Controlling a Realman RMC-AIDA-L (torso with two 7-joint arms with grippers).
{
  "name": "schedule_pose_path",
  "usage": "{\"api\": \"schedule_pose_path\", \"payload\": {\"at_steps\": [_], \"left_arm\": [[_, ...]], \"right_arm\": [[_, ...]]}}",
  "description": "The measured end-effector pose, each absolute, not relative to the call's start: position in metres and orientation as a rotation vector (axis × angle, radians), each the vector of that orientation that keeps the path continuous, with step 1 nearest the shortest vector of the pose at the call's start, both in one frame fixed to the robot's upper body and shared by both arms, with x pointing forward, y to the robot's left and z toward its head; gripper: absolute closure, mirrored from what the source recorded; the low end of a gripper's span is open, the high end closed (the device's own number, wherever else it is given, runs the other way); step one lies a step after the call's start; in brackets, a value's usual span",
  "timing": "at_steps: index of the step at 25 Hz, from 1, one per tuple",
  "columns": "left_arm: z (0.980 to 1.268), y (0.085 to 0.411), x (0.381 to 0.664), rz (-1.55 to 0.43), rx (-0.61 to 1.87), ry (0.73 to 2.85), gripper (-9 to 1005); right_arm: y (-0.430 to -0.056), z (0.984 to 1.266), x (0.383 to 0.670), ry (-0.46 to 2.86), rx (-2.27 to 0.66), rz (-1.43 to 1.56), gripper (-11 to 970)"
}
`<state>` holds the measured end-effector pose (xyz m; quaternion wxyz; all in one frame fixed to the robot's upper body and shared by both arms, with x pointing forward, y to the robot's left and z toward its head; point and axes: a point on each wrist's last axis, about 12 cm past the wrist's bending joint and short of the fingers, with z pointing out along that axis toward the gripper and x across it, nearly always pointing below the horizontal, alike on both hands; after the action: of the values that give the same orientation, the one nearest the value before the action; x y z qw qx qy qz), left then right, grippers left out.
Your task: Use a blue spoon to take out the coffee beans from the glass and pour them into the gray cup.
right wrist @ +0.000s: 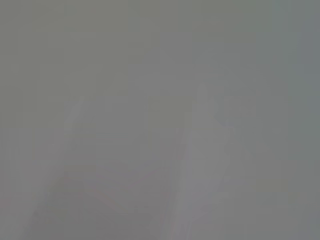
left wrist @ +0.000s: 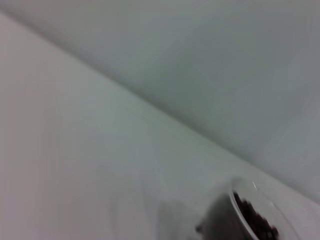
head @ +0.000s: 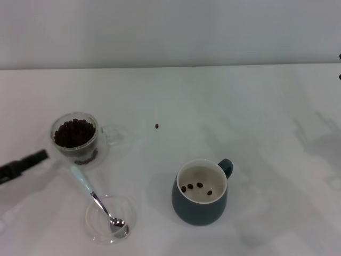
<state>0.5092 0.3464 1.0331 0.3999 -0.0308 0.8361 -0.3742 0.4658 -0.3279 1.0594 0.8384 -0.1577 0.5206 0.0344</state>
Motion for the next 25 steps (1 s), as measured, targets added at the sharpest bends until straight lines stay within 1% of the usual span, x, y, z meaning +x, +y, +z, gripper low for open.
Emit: {"api": "schedule_pose_path", "payload": {"at_steps": [4, 8, 10, 13, 16, 21, 25], "left_arm": [[1.042, 0.362, 0.505, -0.853, -0.045, 2.042, 429], [1.045, 0.367, 0.501, -0.767, 0.021, 1.959, 429], [1.047, 0.371, 0.498, -0.690, 0.053, 1.885, 431], [1.044, 0.377, 0.492, -0.580, 0.032, 1.778, 435], [1.038, 0.377, 0.487, -0.458, 0.036, 1.678, 436], [1.044, 0.385, 0.487, -0.326, 0.068, 1.600, 437], [1.052, 0.395, 0.491, -0.182, 0.096, 1.534, 437]], "right_arm": [[-0.328, 1.060, 0.466, 1.098, -0.334, 0.069, 355], [-0.328, 1.060, 0.466, 1.096, -0.335, 0.069, 355], [-0.328, 1.060, 0.466, 1.094, -0.336, 0.069, 355], [-0.326, 1.060, 0.466, 1.094, -0.345, 0.075, 355], [-0.324, 1.059, 0.465, 1.096, -0.353, 0.085, 355], [-0.317, 1.057, 0.463, 1.104, -0.383, 0.129, 355], [-0.306, 1.055, 0.463, 1.100, -0.423, 0.187, 355]]}}
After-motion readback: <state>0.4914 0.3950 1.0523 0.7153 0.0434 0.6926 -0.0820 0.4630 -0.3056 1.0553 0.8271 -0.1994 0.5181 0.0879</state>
